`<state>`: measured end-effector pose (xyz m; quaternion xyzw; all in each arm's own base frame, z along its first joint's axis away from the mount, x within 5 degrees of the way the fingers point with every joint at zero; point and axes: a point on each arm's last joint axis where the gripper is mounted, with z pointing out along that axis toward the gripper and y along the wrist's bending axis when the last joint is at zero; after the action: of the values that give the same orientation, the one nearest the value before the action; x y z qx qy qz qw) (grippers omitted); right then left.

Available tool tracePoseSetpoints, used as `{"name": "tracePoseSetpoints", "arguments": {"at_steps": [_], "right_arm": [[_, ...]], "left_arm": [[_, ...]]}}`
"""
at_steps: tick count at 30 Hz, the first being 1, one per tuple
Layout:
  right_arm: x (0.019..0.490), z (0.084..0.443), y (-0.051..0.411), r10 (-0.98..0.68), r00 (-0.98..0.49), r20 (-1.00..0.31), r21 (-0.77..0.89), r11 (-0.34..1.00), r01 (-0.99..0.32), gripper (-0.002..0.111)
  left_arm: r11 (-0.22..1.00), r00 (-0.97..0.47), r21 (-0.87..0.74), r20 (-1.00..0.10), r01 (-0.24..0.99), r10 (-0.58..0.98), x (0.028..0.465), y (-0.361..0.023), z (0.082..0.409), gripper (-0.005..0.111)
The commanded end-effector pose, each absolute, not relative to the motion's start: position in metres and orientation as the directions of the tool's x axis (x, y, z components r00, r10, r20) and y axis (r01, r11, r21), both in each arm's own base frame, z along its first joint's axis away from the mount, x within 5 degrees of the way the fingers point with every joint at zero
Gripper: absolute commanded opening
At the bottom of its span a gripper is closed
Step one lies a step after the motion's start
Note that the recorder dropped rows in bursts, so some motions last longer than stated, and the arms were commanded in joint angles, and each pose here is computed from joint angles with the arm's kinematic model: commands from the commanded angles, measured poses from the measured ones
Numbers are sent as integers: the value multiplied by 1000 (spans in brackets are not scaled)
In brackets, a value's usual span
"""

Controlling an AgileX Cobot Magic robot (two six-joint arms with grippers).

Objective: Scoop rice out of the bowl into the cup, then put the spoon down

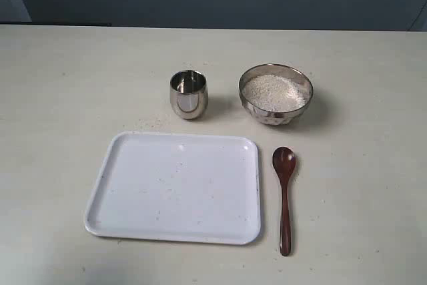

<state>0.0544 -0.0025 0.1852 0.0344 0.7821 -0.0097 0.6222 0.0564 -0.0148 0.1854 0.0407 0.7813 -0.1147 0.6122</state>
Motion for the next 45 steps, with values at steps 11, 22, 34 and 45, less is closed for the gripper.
{"name": "tracePoseSetpoints", "arguments": {"at_steps": [11,22,34,45], "right_arm": [[55,193,-5,-48,-143,-989,-61,995,82,-1],[49,234,-17,564,388,-729,605,796,-20,-1],[53,231,-5,847,154,-508,847,524,-88,-1],[92,365,3,213,-387,-897,211,976,46,-1]], "left_arm": [[969,-233,-130,-969,209,-80,56,-15,188,1],[969,-233,-131,-969,209,-81,56,-15,188,1],[969,-233,-131,-969,209,-81,56,-15,188,1],[969,-233,-131,-969,209,-81,56,-15,188,1]]}}
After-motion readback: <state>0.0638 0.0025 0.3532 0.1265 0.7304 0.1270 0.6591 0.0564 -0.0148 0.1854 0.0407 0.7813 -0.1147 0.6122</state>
